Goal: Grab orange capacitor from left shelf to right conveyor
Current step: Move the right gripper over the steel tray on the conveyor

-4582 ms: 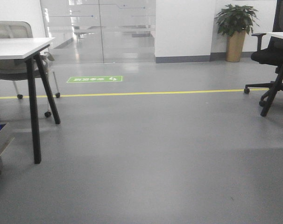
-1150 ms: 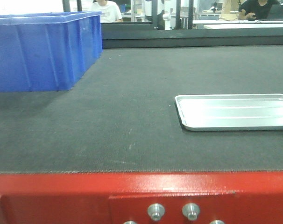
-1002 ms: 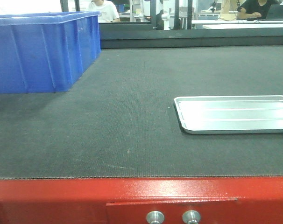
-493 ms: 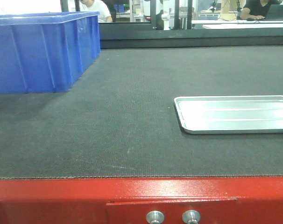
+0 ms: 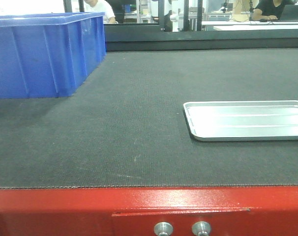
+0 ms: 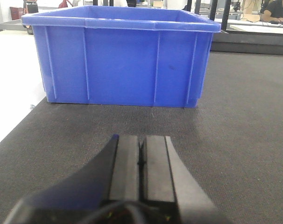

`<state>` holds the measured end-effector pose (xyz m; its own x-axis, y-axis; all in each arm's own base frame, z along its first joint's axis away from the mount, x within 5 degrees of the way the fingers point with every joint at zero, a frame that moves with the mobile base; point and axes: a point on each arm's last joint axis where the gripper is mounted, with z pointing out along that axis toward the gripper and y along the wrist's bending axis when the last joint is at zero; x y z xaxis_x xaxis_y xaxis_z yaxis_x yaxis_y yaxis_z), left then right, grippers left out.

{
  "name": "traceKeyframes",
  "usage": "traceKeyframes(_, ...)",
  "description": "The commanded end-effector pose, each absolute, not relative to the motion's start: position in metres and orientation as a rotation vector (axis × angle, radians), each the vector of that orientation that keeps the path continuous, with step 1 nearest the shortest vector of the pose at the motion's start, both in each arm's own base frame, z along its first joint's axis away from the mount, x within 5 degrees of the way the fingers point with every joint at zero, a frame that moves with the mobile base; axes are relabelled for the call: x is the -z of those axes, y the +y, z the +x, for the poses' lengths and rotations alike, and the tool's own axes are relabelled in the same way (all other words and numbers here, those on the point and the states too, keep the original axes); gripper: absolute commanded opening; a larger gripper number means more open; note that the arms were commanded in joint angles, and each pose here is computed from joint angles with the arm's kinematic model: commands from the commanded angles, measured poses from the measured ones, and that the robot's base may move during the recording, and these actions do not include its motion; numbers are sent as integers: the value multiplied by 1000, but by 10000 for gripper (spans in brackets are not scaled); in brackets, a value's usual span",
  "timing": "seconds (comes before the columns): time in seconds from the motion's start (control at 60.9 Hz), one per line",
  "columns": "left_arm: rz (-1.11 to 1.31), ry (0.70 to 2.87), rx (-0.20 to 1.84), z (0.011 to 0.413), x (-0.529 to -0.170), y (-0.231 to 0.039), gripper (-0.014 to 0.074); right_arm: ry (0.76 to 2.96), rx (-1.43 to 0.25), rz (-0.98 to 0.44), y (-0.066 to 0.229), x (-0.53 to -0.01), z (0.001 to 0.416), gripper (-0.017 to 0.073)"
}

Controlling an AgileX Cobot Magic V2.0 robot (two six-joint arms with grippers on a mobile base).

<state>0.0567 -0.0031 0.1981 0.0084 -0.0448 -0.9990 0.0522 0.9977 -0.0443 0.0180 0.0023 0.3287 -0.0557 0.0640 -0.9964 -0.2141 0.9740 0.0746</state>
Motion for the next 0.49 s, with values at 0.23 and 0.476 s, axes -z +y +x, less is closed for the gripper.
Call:
traceKeyframes(0.23, -4, 1454, 77, 55, -208, -2, -127, 1433, -229, -119, 9, -364, 44, 48)
traceKeyframes(0.476, -4, 1454, 77, 55, -208, -2, -127, 1536, -223, -135, 27, -386, 117, 48)
